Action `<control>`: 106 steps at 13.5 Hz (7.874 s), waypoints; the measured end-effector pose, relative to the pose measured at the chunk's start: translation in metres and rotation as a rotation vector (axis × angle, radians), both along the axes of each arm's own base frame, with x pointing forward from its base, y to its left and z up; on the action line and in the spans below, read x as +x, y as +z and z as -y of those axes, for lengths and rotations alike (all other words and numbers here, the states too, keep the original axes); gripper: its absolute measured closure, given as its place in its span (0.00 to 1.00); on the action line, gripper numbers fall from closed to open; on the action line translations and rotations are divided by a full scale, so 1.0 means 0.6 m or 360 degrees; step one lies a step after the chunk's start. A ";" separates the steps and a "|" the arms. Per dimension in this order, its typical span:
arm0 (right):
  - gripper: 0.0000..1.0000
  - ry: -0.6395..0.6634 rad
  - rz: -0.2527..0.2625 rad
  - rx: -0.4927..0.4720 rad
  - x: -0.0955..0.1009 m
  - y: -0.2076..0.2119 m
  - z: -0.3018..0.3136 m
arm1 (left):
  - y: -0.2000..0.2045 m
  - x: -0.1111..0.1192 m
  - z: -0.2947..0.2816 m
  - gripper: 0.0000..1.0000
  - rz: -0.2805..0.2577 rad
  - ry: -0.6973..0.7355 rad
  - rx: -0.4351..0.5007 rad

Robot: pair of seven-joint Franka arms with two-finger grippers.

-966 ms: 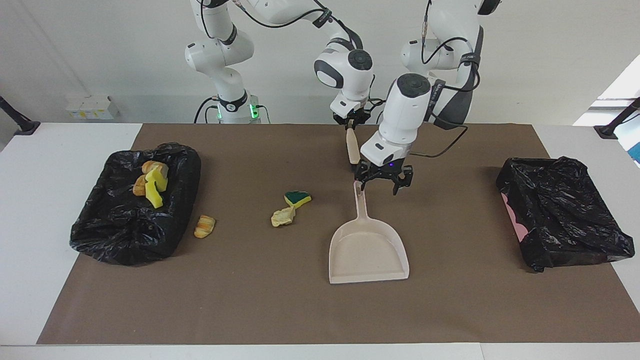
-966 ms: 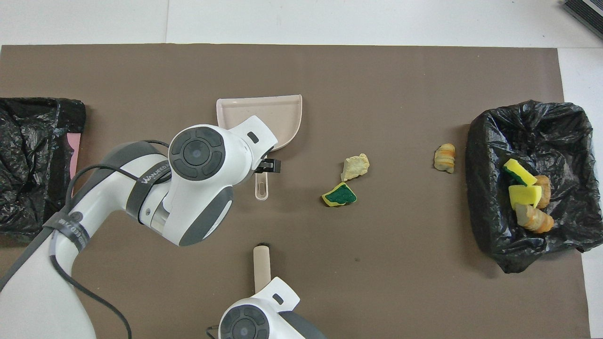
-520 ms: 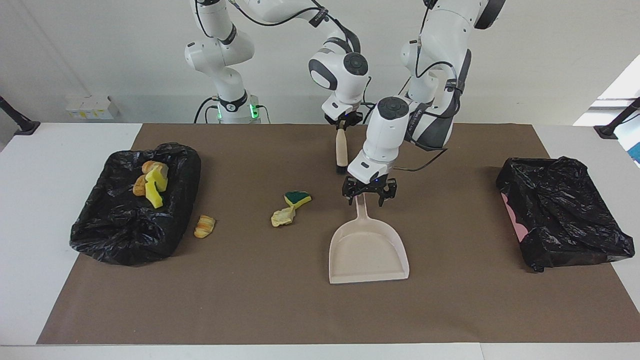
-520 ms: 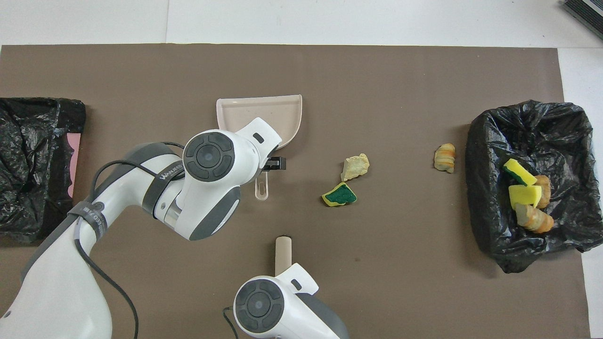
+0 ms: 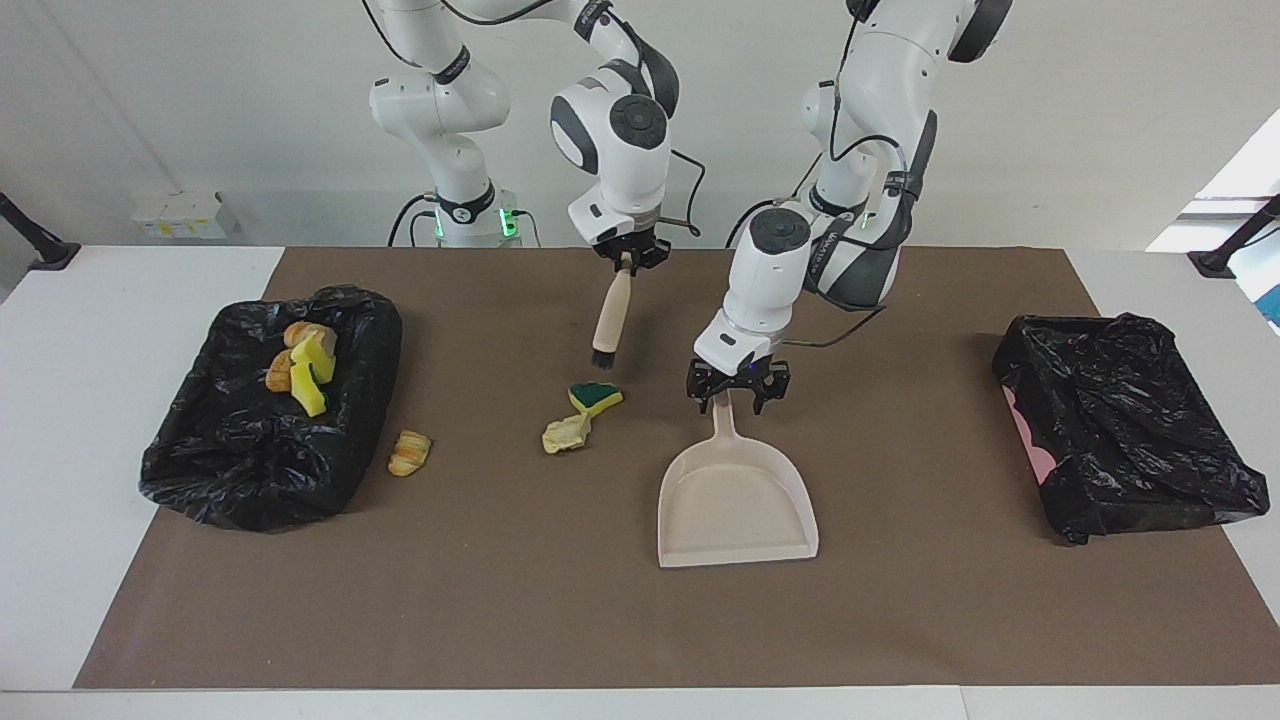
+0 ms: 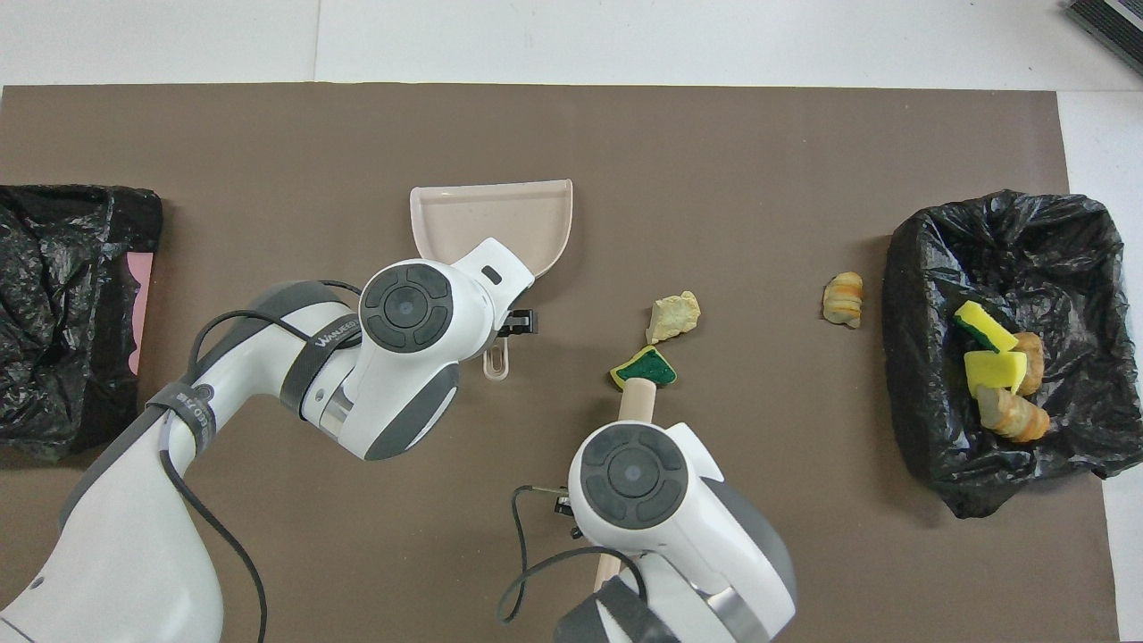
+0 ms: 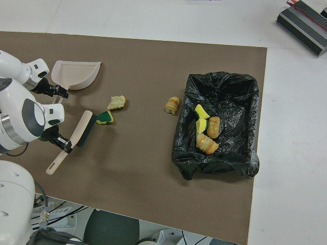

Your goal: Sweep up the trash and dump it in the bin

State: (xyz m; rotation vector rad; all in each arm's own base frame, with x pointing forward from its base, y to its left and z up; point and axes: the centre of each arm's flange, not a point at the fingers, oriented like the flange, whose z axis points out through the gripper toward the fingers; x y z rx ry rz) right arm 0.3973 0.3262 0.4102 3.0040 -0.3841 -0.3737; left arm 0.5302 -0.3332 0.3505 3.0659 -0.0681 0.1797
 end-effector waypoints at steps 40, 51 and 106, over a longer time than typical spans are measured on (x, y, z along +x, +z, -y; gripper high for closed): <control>0.74 0.0361 0.0029 0.0471 0.130 -0.135 -0.082 | 0.024 -0.046 -0.183 0.69 -0.0239 -0.2215 0.0433; 0.74 0.0260 -0.0062 0.0429 0.186 -0.083 -0.010 | 0.020 -0.047 -0.185 0.69 -0.0232 -0.2219 0.0434; 0.00 0.0051 0.0037 0.0284 0.133 0.044 -0.044 | 0.332 -0.073 -1.105 0.69 -0.0552 -0.0766 0.0825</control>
